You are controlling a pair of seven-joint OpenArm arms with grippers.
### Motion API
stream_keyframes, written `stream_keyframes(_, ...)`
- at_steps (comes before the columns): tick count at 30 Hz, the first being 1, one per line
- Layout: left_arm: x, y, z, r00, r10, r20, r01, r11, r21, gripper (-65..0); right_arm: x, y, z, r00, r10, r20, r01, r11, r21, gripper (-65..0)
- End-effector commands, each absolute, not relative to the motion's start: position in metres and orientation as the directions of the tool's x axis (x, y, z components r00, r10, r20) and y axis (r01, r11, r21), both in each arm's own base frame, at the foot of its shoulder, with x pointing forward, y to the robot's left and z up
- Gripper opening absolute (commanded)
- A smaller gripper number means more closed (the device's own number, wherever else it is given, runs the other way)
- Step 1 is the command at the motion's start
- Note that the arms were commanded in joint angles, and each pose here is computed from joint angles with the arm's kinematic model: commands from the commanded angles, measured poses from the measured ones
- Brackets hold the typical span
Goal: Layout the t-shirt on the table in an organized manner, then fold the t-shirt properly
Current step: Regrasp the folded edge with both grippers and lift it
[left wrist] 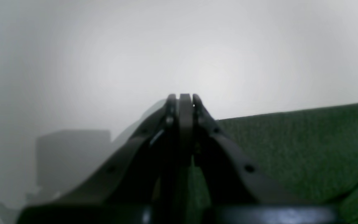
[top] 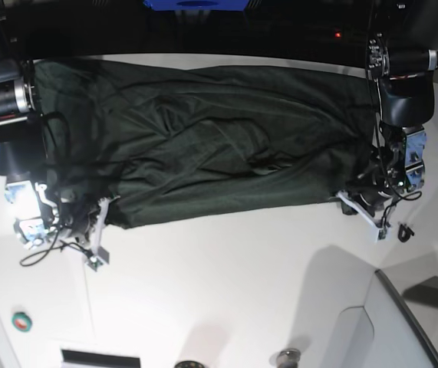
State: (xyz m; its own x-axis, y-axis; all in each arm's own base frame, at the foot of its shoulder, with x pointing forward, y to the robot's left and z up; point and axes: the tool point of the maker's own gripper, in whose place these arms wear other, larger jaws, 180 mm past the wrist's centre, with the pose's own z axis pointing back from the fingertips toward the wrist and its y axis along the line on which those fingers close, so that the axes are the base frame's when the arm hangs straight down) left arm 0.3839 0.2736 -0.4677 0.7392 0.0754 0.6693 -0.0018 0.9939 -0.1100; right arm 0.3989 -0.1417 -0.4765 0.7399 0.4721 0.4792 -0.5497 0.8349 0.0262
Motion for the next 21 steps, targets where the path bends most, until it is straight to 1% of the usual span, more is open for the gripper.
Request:
stream_keyframes(1,0.409,0.280,-0.441,0.681,0.069,0.729,0.004,0.995,-0.098,-65.0,0.425,-0.143,-0.452,0.704,0.465,0.537,-0.549,0.836,-0.006,-65.0)
stream_keyframes(3,0.417,0.280,-0.432,0.665,0.067,0.744,0.008,0.995,-0.096,-65.0,0.430,-0.143,-0.447,0.696,0.465,0.547,-0.549,0.836,-0.011,-65.0)
stream_keyframes(7,0.427,0.279,-0.419,0.639,0.058,0.767,0.017,0.996,-0.089,-65.0,0.441,-0.136,-0.437,0.656,0.443,0.611,-0.550,0.835,-0.014,-65.0)
stream_keyframes(13,0.440,0.278,-0.405,0.644,0.052,0.763,0.023,0.996,-0.088,-65.0,0.451,-0.137,-0.428,0.639,0.434,0.635,-0.545,0.838,-0.024,-65.0)
stream_keyframes(21,0.463,0.271,-0.368,0.565,0.022,0.825,0.053,0.997,-0.063,-65.0,0.464,-0.131,-0.407,0.588,0.442,0.677,-0.555,0.829,-0.059,-65.0)
